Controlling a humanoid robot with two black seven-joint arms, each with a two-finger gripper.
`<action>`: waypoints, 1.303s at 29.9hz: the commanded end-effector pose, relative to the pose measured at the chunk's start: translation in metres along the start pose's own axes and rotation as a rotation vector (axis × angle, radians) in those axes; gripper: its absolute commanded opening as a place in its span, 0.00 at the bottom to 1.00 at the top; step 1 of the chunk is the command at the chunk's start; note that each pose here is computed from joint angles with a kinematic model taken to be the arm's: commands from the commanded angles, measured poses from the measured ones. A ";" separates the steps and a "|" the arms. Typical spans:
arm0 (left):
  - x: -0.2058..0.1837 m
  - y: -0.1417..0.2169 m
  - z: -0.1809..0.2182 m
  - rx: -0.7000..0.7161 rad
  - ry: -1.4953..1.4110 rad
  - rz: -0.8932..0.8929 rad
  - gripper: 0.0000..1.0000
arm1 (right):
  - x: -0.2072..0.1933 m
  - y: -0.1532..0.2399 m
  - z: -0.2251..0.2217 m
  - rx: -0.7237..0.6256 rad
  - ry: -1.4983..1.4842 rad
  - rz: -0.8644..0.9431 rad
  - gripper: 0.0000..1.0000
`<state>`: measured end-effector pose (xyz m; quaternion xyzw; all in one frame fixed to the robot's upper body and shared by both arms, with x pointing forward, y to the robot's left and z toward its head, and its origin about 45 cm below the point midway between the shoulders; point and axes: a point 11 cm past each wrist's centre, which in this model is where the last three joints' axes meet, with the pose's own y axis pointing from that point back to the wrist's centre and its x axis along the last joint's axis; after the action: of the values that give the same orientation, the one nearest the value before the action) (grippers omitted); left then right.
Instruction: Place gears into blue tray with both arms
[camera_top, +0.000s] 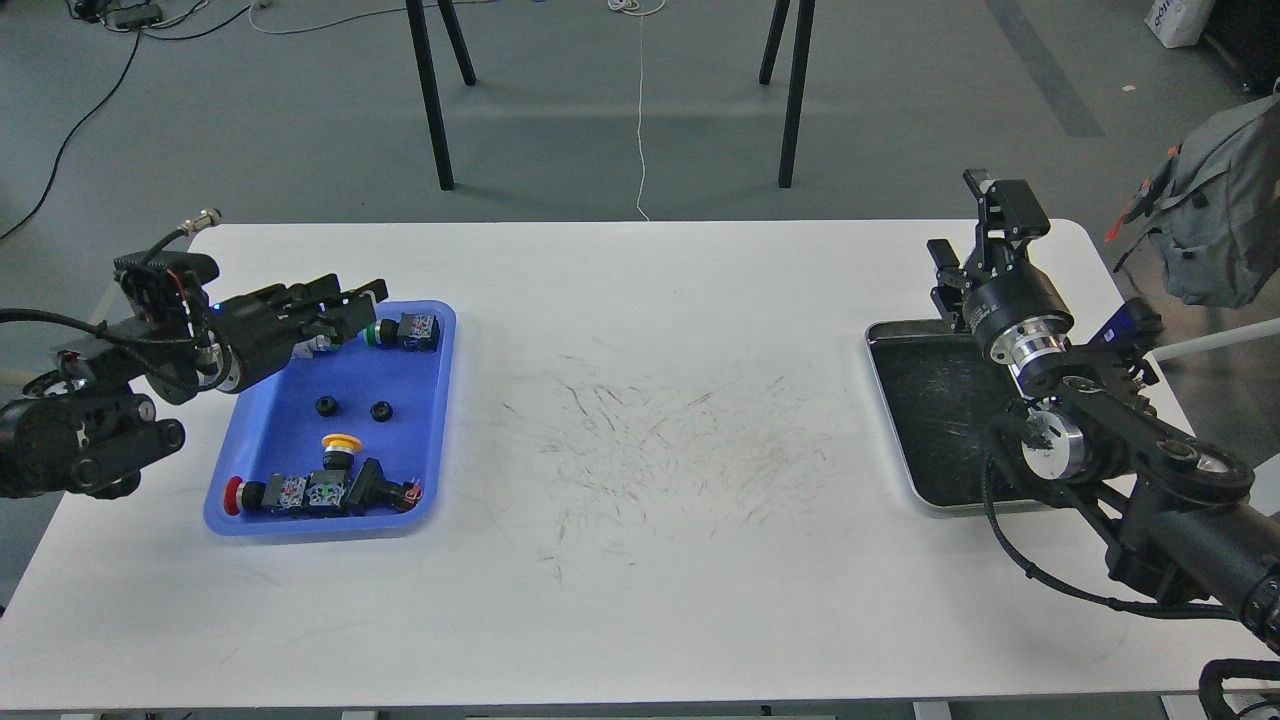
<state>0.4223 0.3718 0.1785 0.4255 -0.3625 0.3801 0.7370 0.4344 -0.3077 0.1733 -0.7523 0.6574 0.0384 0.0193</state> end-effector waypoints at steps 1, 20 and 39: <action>0.015 -0.004 0.004 0.001 0.191 0.064 0.79 | -0.001 0.000 -0.001 0.001 0.000 -0.002 0.95; 0.074 0.003 -0.012 -0.040 0.708 0.234 0.97 | -0.009 -0.009 -0.030 0.066 0.032 0.019 0.96; 0.078 -0.004 -0.001 -0.237 1.102 0.168 1.00 | -0.030 -0.014 -0.034 0.058 -0.150 -0.017 0.99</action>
<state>0.4591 0.3946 0.2436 0.0769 -0.0108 0.5513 0.8307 0.4462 -0.2832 0.2080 -0.7519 0.6545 0.0457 0.0655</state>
